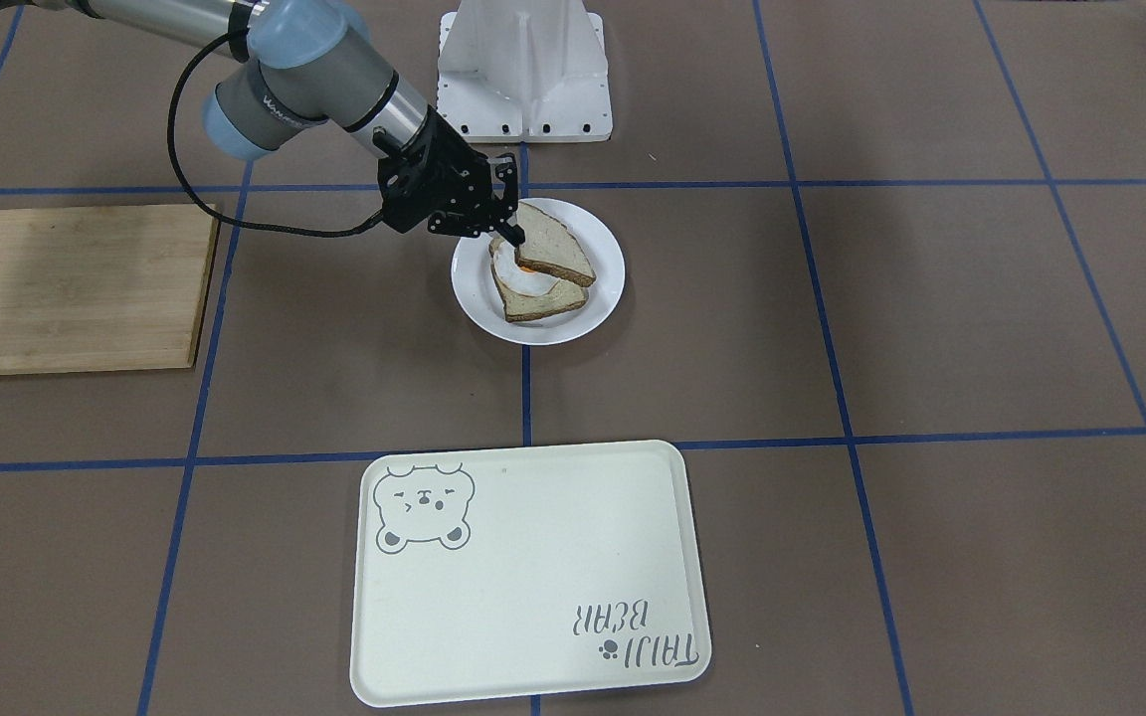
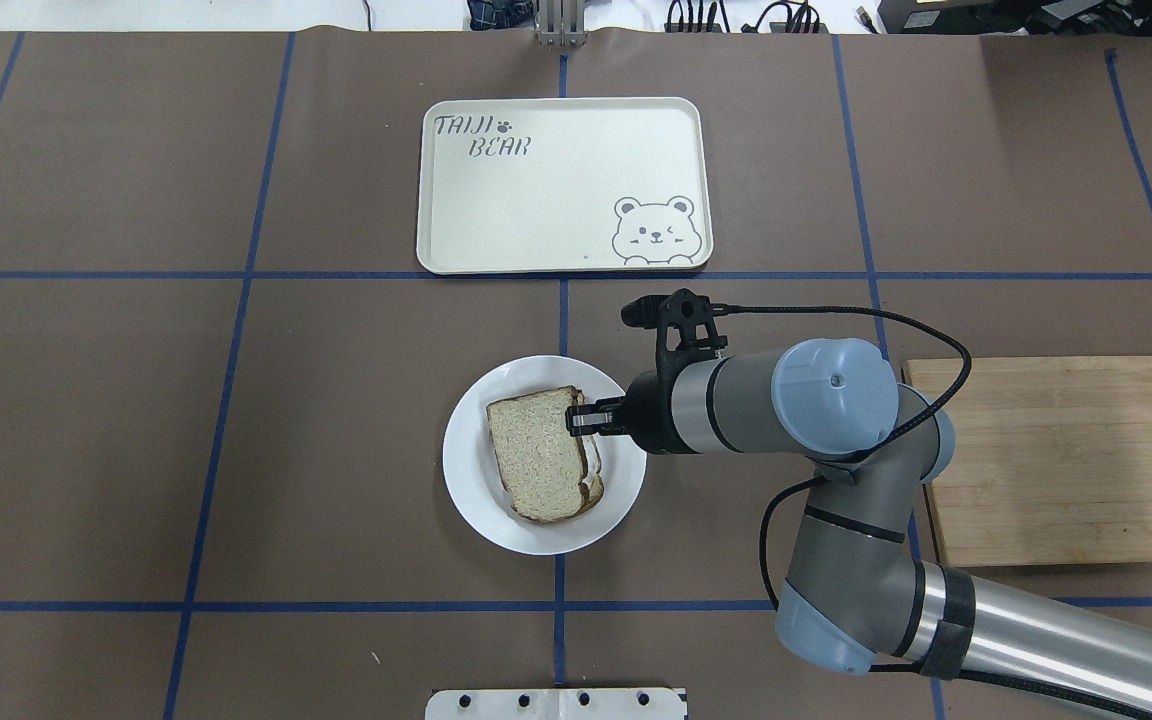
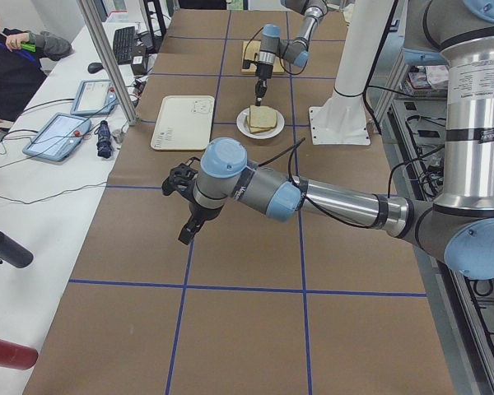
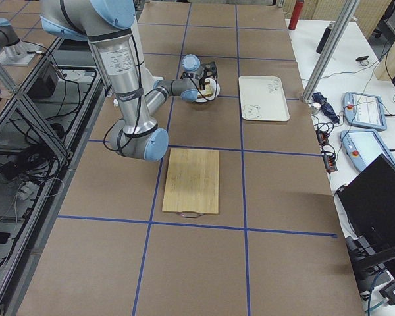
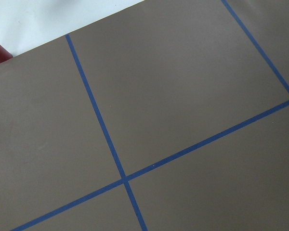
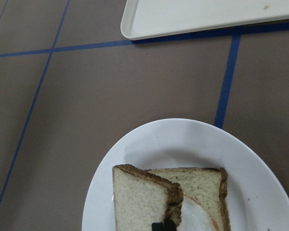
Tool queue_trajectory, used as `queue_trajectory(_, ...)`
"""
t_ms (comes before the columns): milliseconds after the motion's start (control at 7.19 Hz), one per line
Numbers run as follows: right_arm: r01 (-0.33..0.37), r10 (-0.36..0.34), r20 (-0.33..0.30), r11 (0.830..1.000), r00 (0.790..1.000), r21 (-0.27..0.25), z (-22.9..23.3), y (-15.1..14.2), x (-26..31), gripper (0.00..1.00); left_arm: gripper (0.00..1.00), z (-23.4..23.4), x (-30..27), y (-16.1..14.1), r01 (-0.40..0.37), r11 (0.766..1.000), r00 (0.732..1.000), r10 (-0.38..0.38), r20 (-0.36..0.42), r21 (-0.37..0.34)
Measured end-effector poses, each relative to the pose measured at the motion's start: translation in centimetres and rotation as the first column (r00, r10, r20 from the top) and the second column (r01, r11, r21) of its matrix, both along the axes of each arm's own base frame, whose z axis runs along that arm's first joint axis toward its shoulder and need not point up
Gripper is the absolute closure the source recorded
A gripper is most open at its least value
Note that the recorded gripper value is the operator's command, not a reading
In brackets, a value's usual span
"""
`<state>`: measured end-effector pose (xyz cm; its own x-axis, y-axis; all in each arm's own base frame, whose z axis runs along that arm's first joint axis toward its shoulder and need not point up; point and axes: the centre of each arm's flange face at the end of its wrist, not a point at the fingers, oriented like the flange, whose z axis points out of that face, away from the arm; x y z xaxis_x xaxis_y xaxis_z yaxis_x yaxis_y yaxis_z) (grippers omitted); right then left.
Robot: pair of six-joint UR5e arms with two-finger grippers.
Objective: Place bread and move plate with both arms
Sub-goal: 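Lower the bread onto the egg toast and open the right gripper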
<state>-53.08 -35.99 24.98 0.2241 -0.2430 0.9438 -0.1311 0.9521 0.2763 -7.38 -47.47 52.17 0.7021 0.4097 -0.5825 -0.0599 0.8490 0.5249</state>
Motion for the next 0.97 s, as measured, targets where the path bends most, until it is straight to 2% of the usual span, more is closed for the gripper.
queue_trajectory(417,-0.013,0.015,-0.039,0.999,0.999,0.034,1.4,-0.5,-0.9,1.0,0.01,0.0,0.0,0.0,0.0,1.0,1.0,0.0,-0.001,-0.001)
queue_trajectory(556,-0.016,0.019,-0.047,0.998,0.999,0.058,1.6,-0.7,-1.0,0.57,0.01,0.0,0.0,0.0,0.0,1.0,1.0,0.0,-0.002,-0.002)
queue_trajectory(695,-0.019,0.022,-0.05,0.997,0.998,0.072,1.7,-0.8,-1.0,0.01,0.01,0.0,0.0,0.0,0.003,1.0,1.0,-0.004,-0.003,-0.004)
queue_trajectory(834,-0.031,0.034,-0.047,0.997,0.998,0.07,1.5,-1.4,-0.6,0.0,0.01,0.0,0.0,0.0,0.007,1.0,1.0,-0.007,-0.005,-0.008)
queue_trajectory(973,-0.061,0.063,-0.04,0.997,0.997,0.046,1.1,-2.9,0.7,0.0,0.01,0.0,0.0,0.0,0.008,1.0,1.0,-0.008,-0.006,-0.01)
